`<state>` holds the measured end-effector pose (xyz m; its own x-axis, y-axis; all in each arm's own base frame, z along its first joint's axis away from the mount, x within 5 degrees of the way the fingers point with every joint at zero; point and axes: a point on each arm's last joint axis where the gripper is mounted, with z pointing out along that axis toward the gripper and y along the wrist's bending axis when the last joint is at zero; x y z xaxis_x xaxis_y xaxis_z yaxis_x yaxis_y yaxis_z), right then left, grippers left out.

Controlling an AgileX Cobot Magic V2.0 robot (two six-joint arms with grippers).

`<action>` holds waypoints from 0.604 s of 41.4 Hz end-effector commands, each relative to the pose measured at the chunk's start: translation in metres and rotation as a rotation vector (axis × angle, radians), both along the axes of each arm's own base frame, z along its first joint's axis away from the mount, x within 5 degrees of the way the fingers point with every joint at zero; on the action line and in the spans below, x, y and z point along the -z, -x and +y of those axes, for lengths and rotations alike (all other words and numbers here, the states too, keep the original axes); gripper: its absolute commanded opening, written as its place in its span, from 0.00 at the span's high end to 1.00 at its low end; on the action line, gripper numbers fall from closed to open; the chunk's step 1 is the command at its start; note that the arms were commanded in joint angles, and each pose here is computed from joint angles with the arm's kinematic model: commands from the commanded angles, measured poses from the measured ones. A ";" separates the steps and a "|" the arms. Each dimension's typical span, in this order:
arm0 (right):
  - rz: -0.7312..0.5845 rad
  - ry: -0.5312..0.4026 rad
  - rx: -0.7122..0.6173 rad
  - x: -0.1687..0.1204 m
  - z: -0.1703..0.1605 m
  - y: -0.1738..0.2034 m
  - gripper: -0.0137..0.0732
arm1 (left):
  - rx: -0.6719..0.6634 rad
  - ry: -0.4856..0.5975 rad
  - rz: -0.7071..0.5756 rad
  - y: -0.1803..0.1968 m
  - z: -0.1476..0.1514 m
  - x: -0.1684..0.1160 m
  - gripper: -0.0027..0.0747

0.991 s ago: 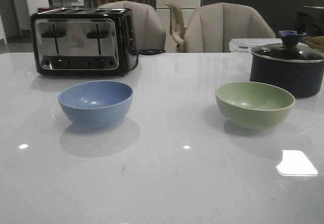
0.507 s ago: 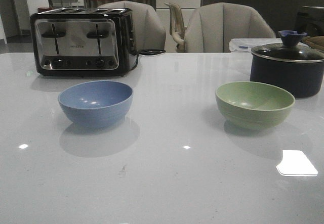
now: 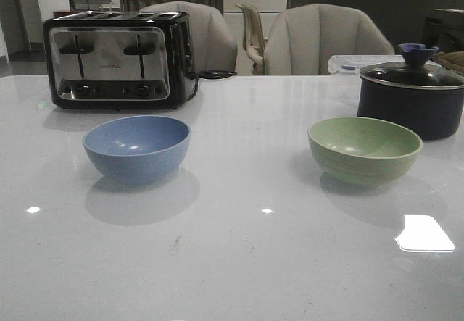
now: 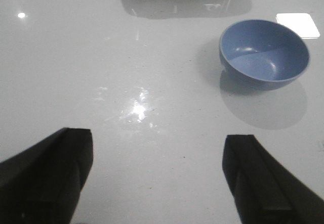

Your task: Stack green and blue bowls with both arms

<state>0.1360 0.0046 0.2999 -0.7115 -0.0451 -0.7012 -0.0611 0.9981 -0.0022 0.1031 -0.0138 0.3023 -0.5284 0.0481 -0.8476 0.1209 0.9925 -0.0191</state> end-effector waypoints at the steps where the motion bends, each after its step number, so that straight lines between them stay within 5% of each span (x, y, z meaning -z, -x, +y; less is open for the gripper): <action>1: -0.084 0.002 0.005 -0.013 -0.001 -0.010 0.25 | 0.072 0.030 -0.103 -0.004 -0.009 -0.016 0.21; 15: -0.032 -0.132 0.020 -0.018 0.007 -0.056 0.25 | 0.182 0.025 -0.106 -0.001 -0.020 -0.016 0.21; 25: 0.056 -0.140 0.028 -0.012 0.008 -0.121 0.25 | 0.182 0.024 -0.102 -0.001 -0.020 -0.016 0.21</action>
